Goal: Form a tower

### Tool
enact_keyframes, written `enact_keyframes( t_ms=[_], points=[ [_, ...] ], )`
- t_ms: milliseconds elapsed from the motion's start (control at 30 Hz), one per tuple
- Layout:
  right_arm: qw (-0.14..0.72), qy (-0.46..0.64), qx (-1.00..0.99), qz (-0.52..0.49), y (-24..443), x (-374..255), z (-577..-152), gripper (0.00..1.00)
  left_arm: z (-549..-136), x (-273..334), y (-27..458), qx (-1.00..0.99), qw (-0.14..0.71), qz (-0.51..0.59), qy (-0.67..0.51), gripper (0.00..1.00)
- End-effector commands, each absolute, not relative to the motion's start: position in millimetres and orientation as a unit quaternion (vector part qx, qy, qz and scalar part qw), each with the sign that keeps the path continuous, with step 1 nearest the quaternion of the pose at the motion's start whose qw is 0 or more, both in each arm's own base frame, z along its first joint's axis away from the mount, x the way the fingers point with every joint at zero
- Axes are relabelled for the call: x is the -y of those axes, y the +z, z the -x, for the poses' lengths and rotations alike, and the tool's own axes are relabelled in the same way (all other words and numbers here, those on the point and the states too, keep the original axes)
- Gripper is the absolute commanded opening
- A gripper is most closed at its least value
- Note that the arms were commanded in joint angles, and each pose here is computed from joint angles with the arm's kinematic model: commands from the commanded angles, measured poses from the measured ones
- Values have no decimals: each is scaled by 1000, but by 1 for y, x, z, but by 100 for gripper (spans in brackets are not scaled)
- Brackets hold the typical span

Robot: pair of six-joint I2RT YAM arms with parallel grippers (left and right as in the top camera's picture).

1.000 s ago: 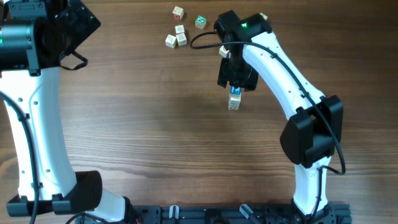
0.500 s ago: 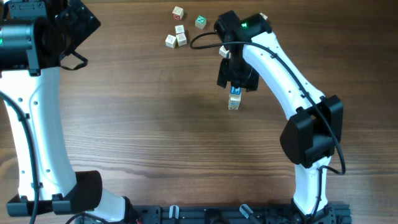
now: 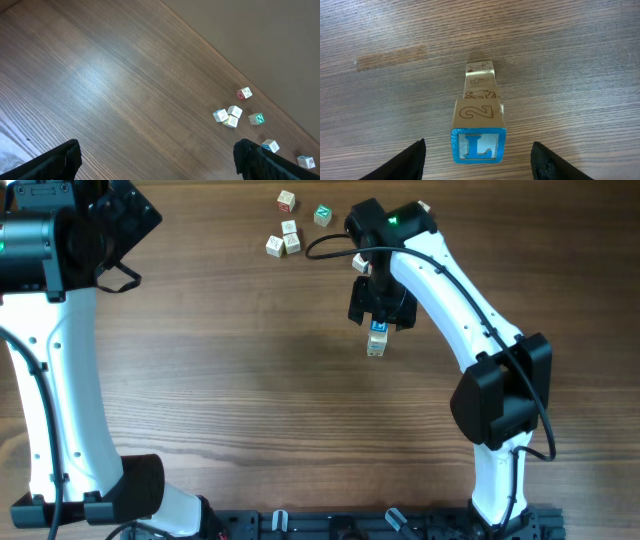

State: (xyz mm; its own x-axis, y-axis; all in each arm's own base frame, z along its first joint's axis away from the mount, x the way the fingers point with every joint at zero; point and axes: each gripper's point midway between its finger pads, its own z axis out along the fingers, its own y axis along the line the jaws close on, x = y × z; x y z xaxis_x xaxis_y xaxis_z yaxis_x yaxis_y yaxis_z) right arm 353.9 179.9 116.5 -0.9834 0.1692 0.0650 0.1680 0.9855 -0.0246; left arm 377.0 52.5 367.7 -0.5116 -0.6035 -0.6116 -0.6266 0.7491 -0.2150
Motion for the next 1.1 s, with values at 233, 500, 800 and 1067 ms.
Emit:
enact_keyframes(
  t_ms=[233,500,800,1067],
  points=[
    [36,6,996,86,116,-180,-353,78,-372,-57,378,-859,360,364,17,100],
    [42,1,996,84,117,-182,-351,100,-372,-57,378,-859,360,364,17,100],
    [59,5,995,85,117,-180,-343,100,-372,-57,378,-859,360,364,17,100],
    [63,7,994,86,118,-179,-341,100,-372,-57,378,-859,360,364,17,100]
  ],
)
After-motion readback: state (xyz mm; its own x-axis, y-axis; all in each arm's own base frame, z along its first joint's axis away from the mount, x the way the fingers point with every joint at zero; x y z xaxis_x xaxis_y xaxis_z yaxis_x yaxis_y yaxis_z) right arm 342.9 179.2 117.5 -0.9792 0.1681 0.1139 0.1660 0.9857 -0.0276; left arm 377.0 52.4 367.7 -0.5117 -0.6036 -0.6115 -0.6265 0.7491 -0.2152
